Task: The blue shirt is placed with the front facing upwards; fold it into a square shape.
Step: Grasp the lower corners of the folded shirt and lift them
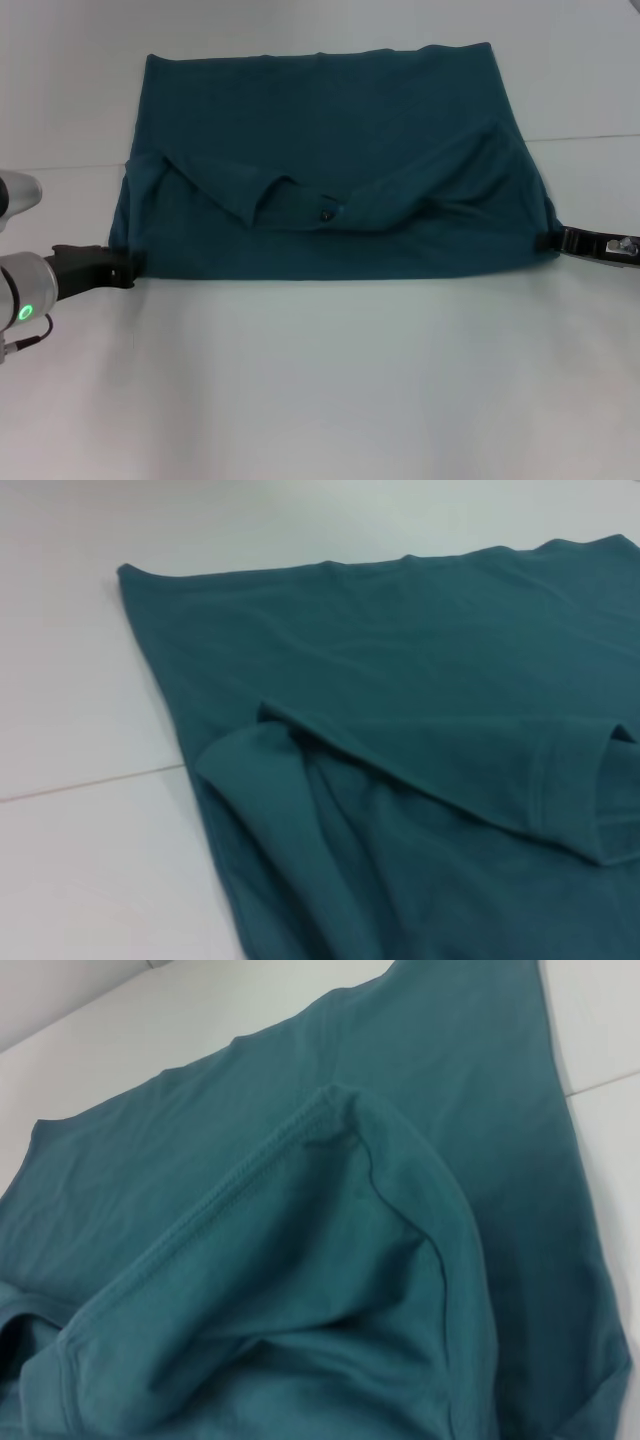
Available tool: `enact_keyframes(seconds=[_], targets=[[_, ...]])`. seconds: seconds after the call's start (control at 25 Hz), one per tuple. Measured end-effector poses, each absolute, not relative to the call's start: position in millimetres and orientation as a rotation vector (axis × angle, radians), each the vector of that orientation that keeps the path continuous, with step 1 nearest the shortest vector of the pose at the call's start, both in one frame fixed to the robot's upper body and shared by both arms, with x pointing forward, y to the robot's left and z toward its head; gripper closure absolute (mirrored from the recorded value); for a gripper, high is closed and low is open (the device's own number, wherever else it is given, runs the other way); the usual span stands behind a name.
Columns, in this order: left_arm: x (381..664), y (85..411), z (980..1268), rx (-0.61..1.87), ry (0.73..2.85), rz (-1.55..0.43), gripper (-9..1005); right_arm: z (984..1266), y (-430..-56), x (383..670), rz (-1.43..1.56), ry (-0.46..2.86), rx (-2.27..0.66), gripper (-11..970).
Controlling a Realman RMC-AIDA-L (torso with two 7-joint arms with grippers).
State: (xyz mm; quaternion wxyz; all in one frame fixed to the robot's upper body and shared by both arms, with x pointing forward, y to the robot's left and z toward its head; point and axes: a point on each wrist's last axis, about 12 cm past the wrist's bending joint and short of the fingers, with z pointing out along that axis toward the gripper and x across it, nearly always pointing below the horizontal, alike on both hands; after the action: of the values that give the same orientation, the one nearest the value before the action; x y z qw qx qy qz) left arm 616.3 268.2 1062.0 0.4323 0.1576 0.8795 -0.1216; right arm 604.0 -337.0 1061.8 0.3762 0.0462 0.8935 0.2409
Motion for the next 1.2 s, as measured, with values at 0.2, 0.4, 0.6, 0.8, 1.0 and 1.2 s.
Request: enact_keyframes(seconds=[0.2, 0.4, 0.6, 0.8, 1.0, 1.2], targets=[[616.5, 269.9, 1062.5, 0.382, 2.192, -0.303, 729, 1061.2, -336.7, 603.7, 0.618, 2.287, 0.119, 918], [616.2, 269.0, 1062.4, 0.388, 2.193, -0.307, 685, 1060.7, -337.4, 603.1, 0.618, 2.289, 0.123, 918], [616.4, 269.1, 1062.0, 0.387, 2.193, -0.302, 441, 1060.7, -337.5, 603.0, 0.619, 2.29, 0.122, 918], [615.3, 268.4, 1059.9, 0.396, 2.199, -0.299, 373, 1060.4, -337.8, 602.5, 0.619, 2.29, 0.122, 918], [614.3, 268.0, 1057.9, 0.414, 2.208, -0.289, 369, 1059.7, -336.8, 602.2, 0.62, 2.291, 0.119, 917], [614.1, 266.6, 1057.4, 0.424, 2.209, -0.288, 369, 1059.3, -336.9, 601.8, 0.62, 2.292, 0.119, 918]])
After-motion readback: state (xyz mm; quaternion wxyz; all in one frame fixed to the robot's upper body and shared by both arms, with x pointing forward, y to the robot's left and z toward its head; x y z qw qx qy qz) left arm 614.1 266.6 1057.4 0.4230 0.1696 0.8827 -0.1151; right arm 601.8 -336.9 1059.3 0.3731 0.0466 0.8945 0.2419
